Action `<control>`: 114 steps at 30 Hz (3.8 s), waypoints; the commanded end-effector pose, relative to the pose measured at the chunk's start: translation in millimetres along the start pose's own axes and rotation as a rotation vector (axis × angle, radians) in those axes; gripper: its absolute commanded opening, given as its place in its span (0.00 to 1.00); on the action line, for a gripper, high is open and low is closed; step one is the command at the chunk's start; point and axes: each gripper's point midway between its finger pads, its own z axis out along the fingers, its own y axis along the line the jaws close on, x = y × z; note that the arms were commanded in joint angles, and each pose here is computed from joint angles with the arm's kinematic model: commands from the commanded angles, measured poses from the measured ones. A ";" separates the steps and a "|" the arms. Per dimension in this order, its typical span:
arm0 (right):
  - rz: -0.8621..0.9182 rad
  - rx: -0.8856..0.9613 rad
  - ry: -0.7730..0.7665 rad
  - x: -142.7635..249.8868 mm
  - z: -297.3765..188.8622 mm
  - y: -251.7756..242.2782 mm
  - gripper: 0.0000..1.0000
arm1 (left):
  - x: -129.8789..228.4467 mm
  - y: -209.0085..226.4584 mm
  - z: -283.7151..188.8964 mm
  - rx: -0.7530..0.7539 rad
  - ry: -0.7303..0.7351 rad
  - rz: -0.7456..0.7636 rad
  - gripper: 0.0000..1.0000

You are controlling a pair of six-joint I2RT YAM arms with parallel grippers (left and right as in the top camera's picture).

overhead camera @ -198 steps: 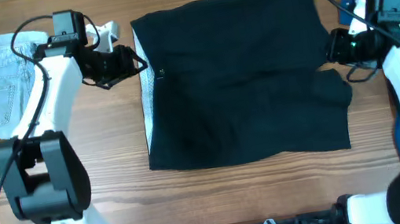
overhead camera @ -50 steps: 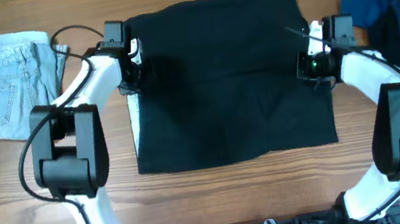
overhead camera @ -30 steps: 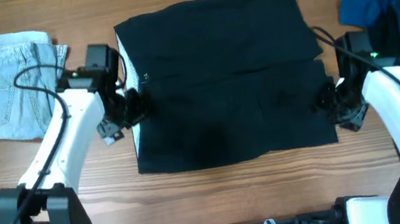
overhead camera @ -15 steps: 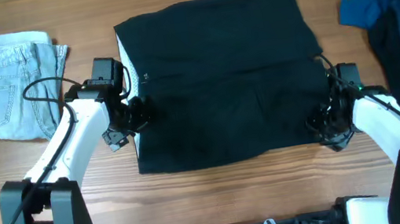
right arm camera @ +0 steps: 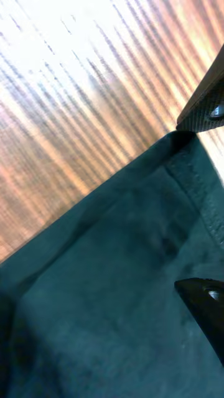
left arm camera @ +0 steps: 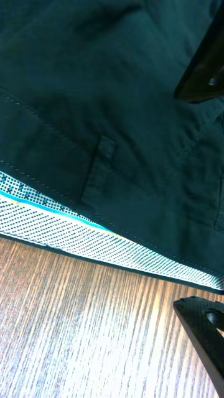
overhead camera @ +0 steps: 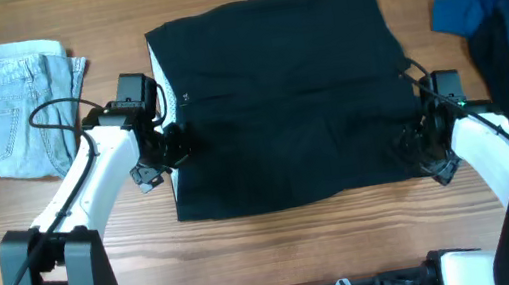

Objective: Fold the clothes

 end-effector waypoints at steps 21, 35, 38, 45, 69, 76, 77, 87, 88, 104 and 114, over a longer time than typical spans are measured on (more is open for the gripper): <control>-0.054 -0.051 0.074 9.9 24.4 10.4 0.04 | 16.2 -5.9 0.9 0.055 0.083 -0.024 0.13; -0.054 -0.061 0.072 9.0 24.3 12.5 0.06 | 69.8 5.8 4.1 0.026 0.303 -0.077 0.23; -0.054 -0.064 0.067 7.9 24.4 13.2 0.06 | 74.5 19.7 8.3 -0.142 0.243 -0.136 0.29; -0.054 -0.067 0.062 6.7 24.4 14.1 0.09 | 89.8 13.0 14.7 -0.372 0.008 -0.165 0.90; -0.079 -0.069 0.059 6.2 24.4 14.5 0.04 | 86.4 44.2 55.0 -0.293 0.030 -0.432 0.40; -0.081 -0.055 0.079 8.2 19.3 12.7 0.04 | 84.7 46.1 53.8 -0.292 0.051 -0.253 0.04; -0.093 -0.050 0.088 7.5 14.3 13.0 0.04 | 85.5 46.7 52.7 -0.295 0.058 -0.222 0.04; -0.133 -0.076 0.033 -2.9 -56.1 15.7 0.04 | 89.0 34.1 -15.5 -0.180 -0.023 -0.126 0.04; -0.134 -0.089 0.013 -3.4 -70.8 15.5 0.04 | 88.2 30.4 -27.5 -0.151 -0.047 -0.122 0.04; -0.196 -0.234 -0.235 -26.8 -222.0 26.4 0.04 | 68.1 6.1 -166.0 0.003 -0.328 -0.106 0.04; -0.327 -0.226 -0.147 -116.7 -179.9 105.7 0.04 | -6.4 -1.0 -158.7 -0.086 -0.553 -0.166 0.13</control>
